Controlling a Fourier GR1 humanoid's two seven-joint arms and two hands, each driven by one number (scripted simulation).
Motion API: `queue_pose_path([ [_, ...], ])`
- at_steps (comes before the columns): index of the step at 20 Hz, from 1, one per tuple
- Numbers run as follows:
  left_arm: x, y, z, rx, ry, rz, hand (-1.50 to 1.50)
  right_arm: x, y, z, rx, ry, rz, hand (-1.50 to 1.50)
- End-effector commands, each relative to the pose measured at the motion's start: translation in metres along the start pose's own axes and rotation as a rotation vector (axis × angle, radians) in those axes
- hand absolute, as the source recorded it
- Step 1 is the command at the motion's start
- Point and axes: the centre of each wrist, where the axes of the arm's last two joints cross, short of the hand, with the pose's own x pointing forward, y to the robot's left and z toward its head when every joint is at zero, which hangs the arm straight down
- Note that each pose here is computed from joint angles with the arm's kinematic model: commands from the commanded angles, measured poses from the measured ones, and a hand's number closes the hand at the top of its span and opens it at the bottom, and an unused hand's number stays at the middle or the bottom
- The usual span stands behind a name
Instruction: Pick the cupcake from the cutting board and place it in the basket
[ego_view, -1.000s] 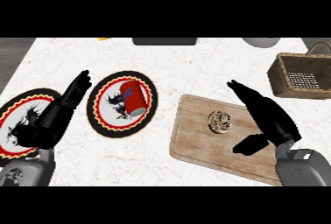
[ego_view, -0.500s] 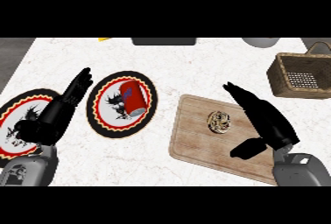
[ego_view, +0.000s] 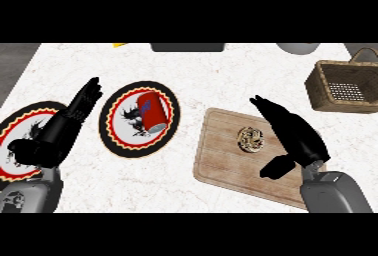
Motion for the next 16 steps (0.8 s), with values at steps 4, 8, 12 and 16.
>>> queue_pose_path([
  [4, -0.006, -0.01, 0.013, 0.008, -0.001, 0.008, 0.0, 0.017, 0.012, -0.01, 0.018, 0.024, 0.034, -1.5],
  [8, -0.001, -0.018, 0.002, -0.007, -0.001, 0.012, 0.0, 0.016, 0.021, -0.032, 0.022, 0.039, 0.04, -1.5],
  [12, -0.017, 0.009, -0.005, -0.01, 0.006, 0.004, 0.0, -0.001, 0.032, -0.029, 0.039, 0.065, 0.04, -1.5],
  [16, 0.001, -0.001, -0.004, 0.0, -0.003, -0.008, 0.0, -0.013, 0.034, -0.043, 0.071, 0.092, 0.056, -1.5],
])
